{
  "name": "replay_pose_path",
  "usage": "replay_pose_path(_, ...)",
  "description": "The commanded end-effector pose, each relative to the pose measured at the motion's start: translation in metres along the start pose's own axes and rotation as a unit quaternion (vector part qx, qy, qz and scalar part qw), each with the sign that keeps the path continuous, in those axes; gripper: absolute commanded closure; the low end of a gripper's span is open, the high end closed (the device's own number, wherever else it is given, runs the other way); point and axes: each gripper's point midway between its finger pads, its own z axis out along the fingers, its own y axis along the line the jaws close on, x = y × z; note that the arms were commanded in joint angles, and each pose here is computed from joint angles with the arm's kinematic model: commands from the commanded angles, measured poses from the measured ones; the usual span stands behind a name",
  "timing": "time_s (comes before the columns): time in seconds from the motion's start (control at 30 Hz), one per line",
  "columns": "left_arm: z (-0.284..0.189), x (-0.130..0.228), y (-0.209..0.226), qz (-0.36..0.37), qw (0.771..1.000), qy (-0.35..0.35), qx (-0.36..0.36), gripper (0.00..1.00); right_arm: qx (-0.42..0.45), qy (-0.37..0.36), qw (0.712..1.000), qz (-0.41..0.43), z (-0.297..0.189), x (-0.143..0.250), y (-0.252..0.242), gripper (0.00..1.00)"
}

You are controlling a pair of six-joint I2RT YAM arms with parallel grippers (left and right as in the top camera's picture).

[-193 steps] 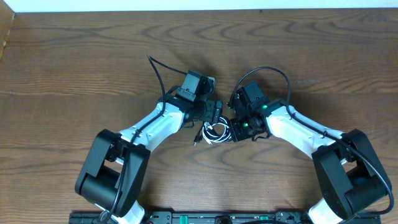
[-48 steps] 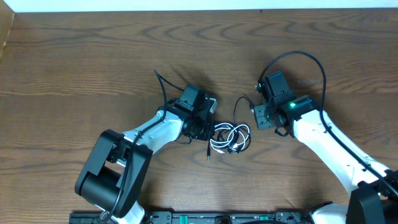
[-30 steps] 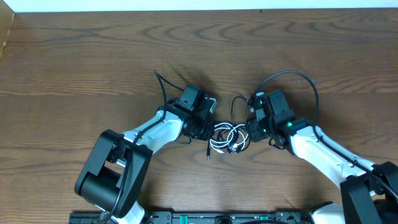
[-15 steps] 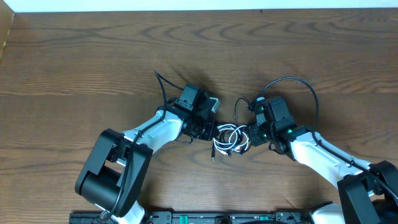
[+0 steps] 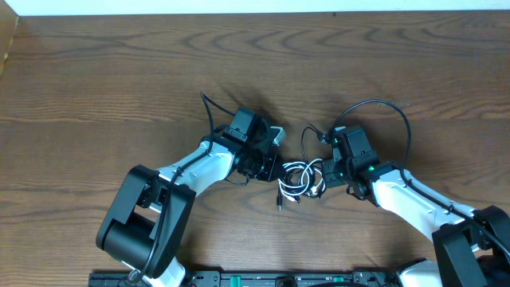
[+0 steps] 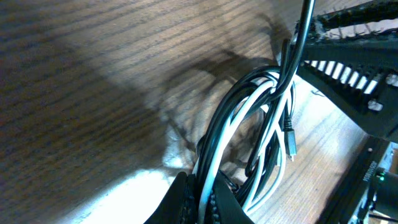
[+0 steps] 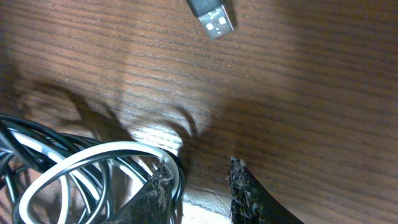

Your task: Untangle cables

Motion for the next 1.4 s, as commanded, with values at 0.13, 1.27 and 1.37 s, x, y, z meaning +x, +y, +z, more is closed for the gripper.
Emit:
replay_pose_path(0.13, 0.008, 0.011, -0.006, 0.008, 1.000, 0.020, 0.019, 0.93, -0.012, 0.002, 1.000, 0.008, 0.003, 0.002, 0.003, 0.73)
replay_pose_path(1.27, -0.012, 0.013, 0.050, -0.023, 0.985, 0.011, -0.172, 0.93, 0.134, -0.177, 0.970, 0.104, -0.092, -0.101, -0.037, 0.67)
replay_pose_path(1.37, -0.022, 0.002, 0.040, -0.011, 0.986, -0.012, -0.166, 0.93, 0.061, -0.151, 0.984, 0.079, -0.086, -0.095, -0.011, 0.65)
